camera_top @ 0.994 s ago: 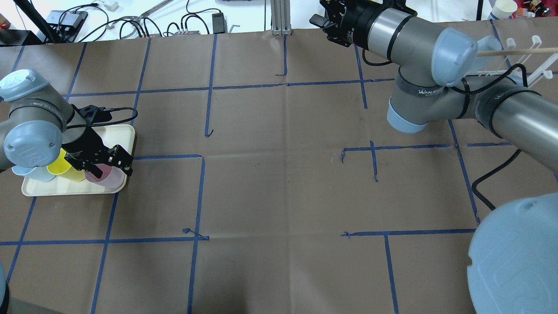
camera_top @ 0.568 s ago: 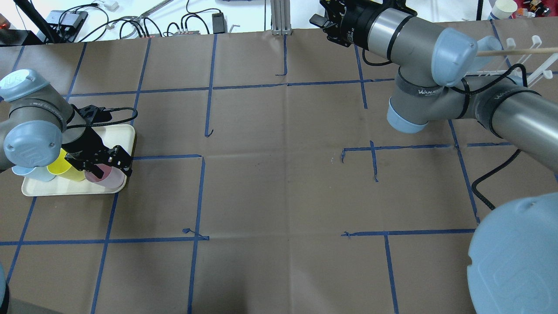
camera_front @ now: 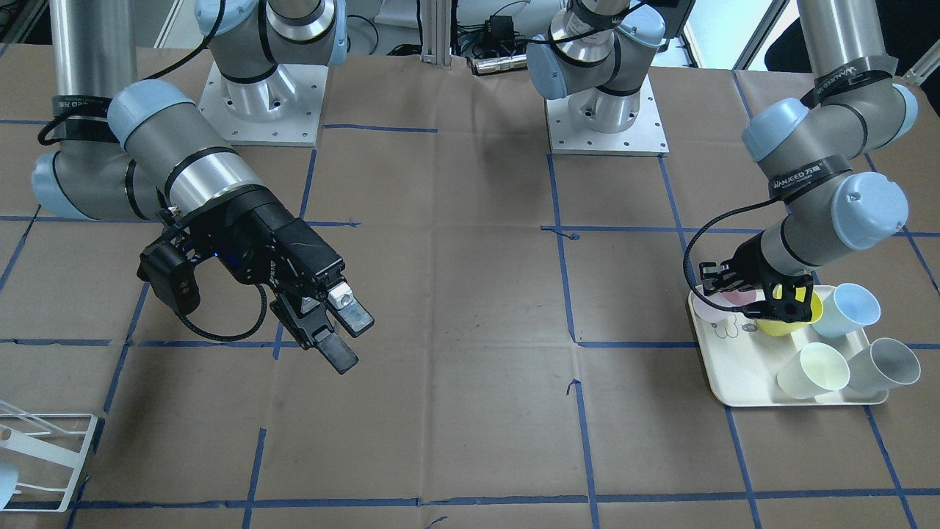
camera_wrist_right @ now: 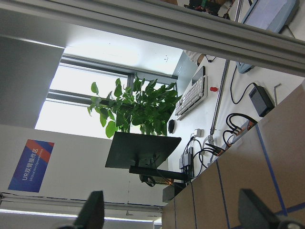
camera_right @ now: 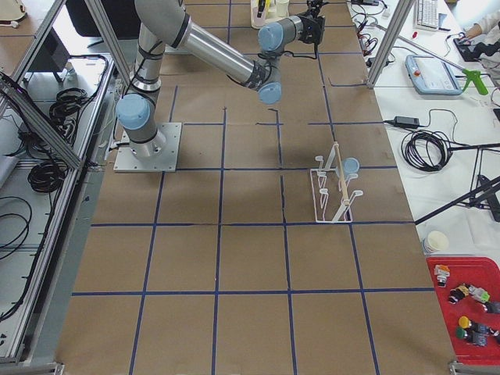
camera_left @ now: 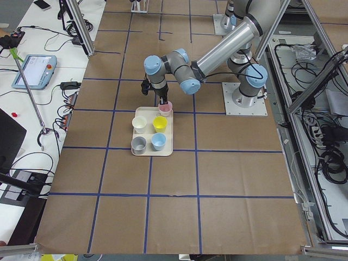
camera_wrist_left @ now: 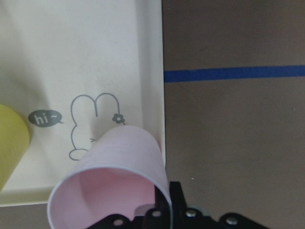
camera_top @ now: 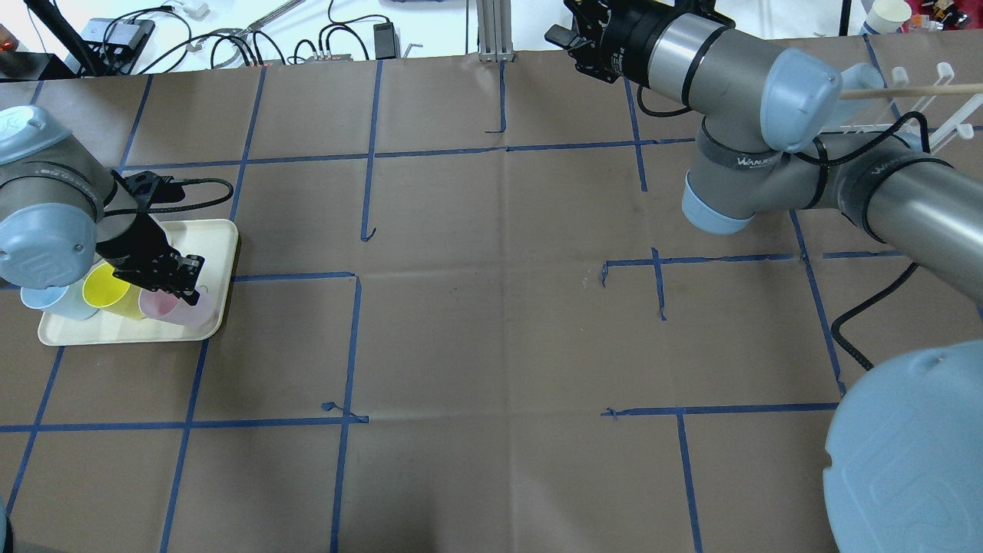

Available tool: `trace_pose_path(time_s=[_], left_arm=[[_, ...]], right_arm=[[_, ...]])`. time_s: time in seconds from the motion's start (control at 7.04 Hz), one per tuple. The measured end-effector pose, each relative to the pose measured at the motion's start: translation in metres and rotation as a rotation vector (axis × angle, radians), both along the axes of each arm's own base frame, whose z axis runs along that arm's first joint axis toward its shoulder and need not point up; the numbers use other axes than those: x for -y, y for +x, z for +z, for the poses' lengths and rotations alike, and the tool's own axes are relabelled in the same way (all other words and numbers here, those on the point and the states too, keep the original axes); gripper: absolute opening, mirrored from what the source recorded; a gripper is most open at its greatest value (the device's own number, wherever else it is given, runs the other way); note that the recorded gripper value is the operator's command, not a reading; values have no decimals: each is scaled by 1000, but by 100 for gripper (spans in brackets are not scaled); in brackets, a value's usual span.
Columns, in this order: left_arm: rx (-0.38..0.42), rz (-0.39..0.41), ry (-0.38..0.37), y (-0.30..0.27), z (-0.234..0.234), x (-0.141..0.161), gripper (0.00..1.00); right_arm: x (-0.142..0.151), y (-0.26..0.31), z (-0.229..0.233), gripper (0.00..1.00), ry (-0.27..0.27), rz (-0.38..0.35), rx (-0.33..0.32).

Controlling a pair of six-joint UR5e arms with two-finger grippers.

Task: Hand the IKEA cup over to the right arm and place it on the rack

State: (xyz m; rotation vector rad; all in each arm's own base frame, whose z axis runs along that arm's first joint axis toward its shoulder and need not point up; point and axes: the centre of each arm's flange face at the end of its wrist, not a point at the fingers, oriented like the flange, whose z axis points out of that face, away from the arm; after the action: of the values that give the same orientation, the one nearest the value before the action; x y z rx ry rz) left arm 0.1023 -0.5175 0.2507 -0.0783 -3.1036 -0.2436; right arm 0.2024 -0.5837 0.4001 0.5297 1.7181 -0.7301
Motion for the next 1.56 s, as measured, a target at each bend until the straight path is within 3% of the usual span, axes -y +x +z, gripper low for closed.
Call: trace_pose_path(time_s=[0.71, 0.99, 1.28, 1.56], left_arm=[[77, -37, -87, 0, 113, 29, 0], [83, -74, -125, 0, 150, 47, 0], [33, -130, -202, -8, 163, 57, 0], [-80, -167, -343, -22, 169, 69, 0]], right_arm=[[1, -1, 3, 100, -4, -3, 7], [-5, -1, 2, 100, -19, -15, 62], [-8, -1, -8, 100, -48, -24, 114], [-14, -2, -20, 100, -36, -43, 139]])
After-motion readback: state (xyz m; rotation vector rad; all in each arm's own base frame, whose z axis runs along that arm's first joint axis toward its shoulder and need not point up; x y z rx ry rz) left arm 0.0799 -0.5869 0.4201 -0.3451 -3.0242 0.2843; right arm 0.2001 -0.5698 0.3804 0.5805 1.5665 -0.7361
